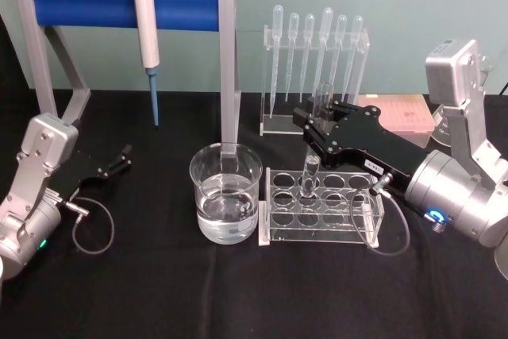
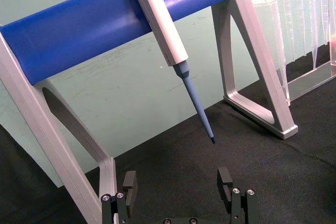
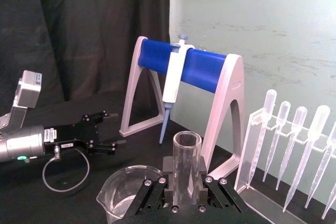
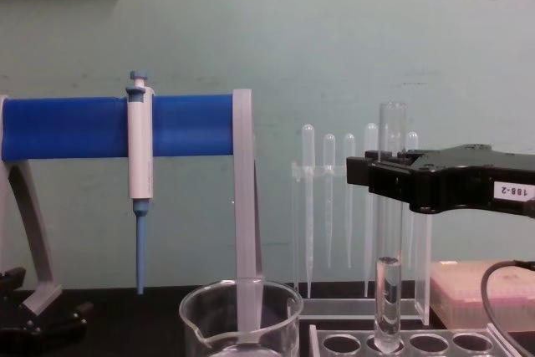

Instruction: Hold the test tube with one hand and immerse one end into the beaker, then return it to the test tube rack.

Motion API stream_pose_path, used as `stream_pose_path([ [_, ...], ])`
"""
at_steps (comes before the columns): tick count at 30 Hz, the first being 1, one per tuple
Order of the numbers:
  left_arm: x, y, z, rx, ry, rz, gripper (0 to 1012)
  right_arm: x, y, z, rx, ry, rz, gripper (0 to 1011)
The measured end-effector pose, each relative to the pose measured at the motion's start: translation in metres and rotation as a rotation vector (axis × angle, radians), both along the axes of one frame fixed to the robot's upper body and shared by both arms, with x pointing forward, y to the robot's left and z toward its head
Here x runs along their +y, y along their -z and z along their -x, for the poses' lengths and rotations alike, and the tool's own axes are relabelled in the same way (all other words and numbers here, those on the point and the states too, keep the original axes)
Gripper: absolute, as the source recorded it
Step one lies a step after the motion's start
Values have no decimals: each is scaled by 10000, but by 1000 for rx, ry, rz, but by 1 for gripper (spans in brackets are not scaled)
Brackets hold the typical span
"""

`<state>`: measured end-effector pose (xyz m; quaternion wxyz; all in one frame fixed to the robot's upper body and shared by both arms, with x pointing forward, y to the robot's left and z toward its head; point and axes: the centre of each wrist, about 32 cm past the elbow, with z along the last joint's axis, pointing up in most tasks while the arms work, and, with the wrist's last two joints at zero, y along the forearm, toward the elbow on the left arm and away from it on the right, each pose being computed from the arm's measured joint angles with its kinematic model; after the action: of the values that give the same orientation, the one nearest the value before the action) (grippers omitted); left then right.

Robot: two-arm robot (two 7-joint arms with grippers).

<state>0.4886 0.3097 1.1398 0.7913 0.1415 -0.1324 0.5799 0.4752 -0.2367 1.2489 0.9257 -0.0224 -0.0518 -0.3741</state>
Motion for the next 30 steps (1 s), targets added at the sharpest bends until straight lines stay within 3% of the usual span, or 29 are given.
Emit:
stream_pose_path([
  [30, 0, 0, 0, 0, 0, 0, 1000, 0, 0, 0, 0, 0, 0, 239],
])
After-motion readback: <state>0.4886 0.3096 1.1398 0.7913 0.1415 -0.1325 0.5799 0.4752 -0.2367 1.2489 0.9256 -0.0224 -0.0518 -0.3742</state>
